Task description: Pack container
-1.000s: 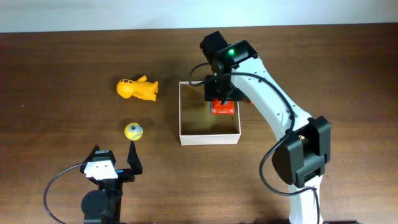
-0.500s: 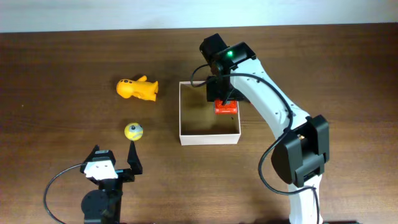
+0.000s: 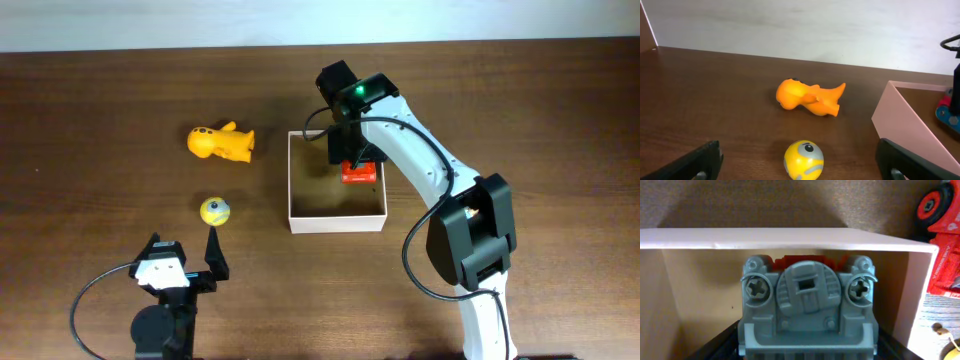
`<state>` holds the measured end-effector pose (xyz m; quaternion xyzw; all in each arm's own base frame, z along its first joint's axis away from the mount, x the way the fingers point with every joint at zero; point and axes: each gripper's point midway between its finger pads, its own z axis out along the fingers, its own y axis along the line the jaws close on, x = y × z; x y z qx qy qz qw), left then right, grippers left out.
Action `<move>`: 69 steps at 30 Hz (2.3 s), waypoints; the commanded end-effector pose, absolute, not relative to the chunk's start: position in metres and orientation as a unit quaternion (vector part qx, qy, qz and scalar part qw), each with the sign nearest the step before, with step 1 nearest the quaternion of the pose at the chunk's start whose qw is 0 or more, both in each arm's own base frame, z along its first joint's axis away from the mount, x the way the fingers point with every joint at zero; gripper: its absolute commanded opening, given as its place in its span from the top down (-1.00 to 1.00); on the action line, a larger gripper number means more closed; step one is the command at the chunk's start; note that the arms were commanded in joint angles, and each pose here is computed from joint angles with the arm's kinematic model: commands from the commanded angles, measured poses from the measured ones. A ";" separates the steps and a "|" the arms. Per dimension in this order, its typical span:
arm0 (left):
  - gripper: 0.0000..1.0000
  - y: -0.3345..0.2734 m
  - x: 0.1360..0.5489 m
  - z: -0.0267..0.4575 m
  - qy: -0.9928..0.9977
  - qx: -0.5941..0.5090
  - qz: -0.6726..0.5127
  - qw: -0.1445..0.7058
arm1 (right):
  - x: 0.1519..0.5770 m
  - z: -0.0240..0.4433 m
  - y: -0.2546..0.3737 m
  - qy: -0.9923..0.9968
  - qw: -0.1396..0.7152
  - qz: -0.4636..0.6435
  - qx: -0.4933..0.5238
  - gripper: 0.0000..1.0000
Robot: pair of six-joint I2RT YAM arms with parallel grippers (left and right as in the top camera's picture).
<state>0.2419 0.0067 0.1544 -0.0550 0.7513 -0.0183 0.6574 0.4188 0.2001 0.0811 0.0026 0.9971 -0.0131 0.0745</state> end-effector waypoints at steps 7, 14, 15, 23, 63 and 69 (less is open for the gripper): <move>-0.98 0.006 0.242 0.153 0.752 -0.054 -0.022 0.657 | 0.422 0.065 0.194 0.996 0.074 -0.043 -0.001 -0.28; -0.99 0.006 0.242 0.153 0.752 -0.054 -0.022 0.657 | 0.424 0.059 0.195 0.996 0.072 -0.043 -0.001 -0.28; -0.99 0.006 0.242 0.153 0.752 -0.054 -0.022 0.657 | 0.425 0.059 0.195 0.996 0.074 -0.043 -0.001 -0.28; -0.99 0.006 0.242 0.153 0.752 -0.054 -0.022 0.657 | 0.428 0.060 0.195 0.996 0.080 -0.044 -0.007 -0.42; -0.99 0.006 0.242 0.153 0.752 -0.054 -0.022 0.657 | 0.385 0.121 0.268 0.990 0.047 0.041 -0.127 0.06; -0.99 0.006 0.242 0.153 0.752 -0.054 -0.022 0.657 | 0.365 0.088 0.254 0.991 -0.003 0.010 -0.130 0.05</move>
